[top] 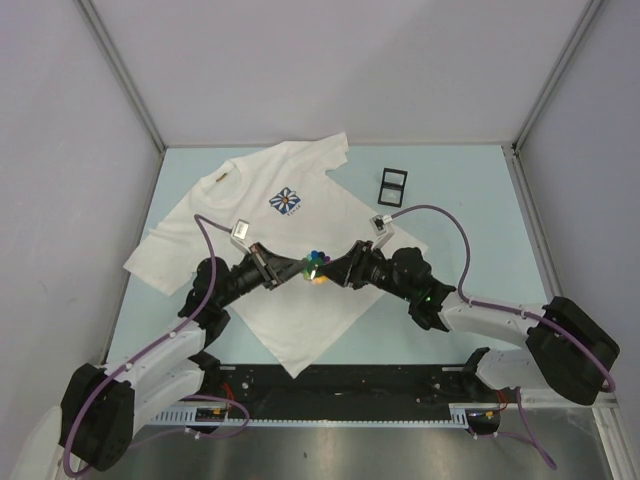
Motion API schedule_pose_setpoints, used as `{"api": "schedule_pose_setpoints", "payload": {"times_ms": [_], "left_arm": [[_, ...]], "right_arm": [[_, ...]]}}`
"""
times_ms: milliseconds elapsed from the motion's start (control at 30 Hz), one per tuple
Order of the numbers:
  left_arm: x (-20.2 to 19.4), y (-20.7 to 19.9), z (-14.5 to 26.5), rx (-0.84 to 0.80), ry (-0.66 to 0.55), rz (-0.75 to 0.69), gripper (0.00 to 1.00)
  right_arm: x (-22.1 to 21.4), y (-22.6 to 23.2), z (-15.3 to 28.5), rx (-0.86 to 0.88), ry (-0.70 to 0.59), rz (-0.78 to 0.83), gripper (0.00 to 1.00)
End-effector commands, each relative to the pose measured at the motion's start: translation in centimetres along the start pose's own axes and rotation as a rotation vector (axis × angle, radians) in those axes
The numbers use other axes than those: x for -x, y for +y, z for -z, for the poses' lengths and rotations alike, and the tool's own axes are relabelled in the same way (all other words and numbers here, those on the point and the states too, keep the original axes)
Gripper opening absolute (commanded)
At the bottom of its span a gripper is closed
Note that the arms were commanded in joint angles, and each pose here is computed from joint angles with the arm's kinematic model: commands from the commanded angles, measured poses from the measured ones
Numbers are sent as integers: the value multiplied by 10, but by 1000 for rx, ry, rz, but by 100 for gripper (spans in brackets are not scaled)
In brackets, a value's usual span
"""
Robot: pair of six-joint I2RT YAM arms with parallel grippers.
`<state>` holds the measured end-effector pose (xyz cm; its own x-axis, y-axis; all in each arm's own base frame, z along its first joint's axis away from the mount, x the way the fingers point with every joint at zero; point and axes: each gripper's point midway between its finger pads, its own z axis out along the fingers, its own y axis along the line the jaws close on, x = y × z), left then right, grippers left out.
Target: Remove the brooch from the garment
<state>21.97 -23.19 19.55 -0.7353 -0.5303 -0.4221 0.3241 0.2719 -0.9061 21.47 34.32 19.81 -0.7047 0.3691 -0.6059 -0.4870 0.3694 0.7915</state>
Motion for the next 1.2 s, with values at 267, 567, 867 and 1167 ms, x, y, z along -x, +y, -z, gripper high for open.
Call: {"api": "schedule_pose_setpoints", "payload": {"times_ms": [267,567,867,1167], "left_arm": [[2,-14,2,-60,-24,-28,0],[1,-16,2,-64,-16,-28,0],[-3,-16,0,-19,63,-136,2],[-13,-23,4,-64,121,-185,45]], "right_arm": [[3,18,-7,102,-21,-18,29],[-3,25,-10,157,0,-53,0],[1,17,-3,170,-23,-125,0],[8,15,11,265,-27,-202,0]]}}
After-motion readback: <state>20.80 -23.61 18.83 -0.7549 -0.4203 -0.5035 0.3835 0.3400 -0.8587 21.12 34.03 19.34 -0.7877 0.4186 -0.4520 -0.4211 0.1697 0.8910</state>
